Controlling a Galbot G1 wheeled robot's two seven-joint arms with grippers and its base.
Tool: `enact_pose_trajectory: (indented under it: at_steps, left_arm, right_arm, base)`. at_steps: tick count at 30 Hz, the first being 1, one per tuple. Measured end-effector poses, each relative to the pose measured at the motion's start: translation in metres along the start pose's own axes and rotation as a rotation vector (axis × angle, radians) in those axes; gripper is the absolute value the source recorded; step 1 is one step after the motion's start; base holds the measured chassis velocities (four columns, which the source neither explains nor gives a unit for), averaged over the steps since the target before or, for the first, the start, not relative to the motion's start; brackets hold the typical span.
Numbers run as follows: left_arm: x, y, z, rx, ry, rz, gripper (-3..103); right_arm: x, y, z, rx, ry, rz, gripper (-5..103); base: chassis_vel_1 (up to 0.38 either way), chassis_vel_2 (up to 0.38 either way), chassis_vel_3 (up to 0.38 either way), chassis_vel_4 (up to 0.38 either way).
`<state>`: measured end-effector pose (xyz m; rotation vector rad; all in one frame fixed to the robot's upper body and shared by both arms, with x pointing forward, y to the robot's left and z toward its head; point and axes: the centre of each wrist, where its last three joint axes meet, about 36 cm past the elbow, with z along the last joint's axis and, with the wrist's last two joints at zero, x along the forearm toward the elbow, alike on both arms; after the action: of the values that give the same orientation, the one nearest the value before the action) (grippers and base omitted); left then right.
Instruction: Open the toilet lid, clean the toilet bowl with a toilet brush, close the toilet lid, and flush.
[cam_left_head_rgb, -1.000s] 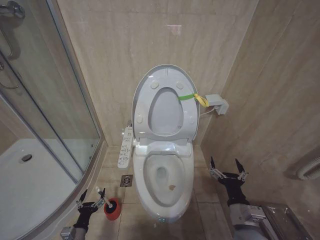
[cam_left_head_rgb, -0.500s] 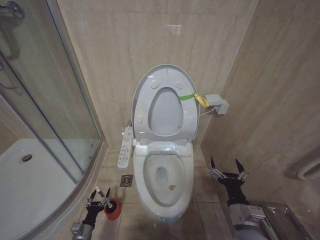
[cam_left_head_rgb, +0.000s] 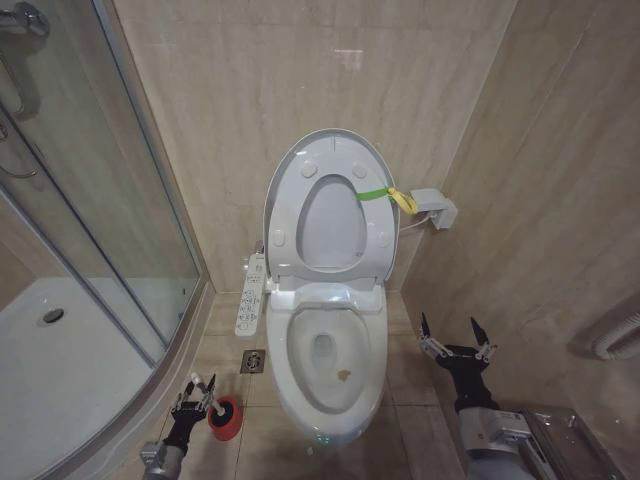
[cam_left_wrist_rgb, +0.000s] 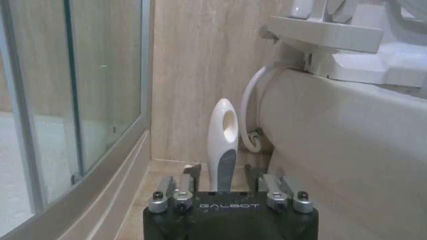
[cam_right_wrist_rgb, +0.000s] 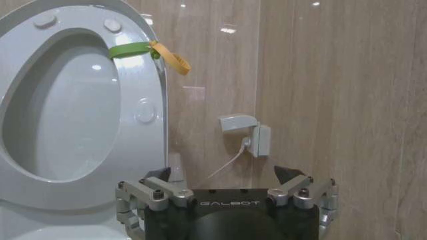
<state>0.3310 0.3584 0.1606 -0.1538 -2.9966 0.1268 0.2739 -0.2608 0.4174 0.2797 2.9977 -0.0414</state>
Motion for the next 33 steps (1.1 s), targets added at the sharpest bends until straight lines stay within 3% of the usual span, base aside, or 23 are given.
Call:
enact_pose_trajectory:
  at_steps: [1, 2, 8, 9, 23, 33]
  left_arm:
    - [-0.001, 0.003, 0.001, -0.003, -0.002, 0.008, 61]
    - [-0.001, 0.004, 0.001, -0.003, -0.003, 0.012, 34]
    - [-0.001, 0.007, 0.002, -0.006, -0.009, 0.017, 34]
    - [-0.001, 0.007, 0.001, -0.007, -0.010, 0.016, 19]
    - [0.003, 0.006, -0.021, -0.109, -0.058, 0.019, 19]
    - [0.011, -0.017, -0.069, -0.157, -0.171, 0.045, 19]
  right_arm:
    - [0.000, 0.000, 0.000, 0.000, 0.000, 0.000, 100]
    - [0.000, 0.000, 0.000, 0.000, 0.000, 0.000, 100]
    - [0.000, 0.000, 0.000, 0.000, 0.000, 0.000, 100]
    - [0.000, 0.000, 0.000, 0.000, 0.000, 0.000, 100]
    - [0.000, 0.000, 0.000, 0.000, 0.000, 0.000, 100]
    - [0.000, 0.000, 0.000, 0.000, 0.000, 0.000, 100]
  base:
    - [0.000, 0.000, 0.000, 0.000]
    - [0.000, 0.000, 0.000, 0.000]
    - [0.000, 0.000, 0.000, 0.000]
    - [0.000, 0.000, 0.000, 0.000]
    - [0.000, 0.000, 0.000, 0.000]
    - [0.000, 0.000, 0.000, 0.000]
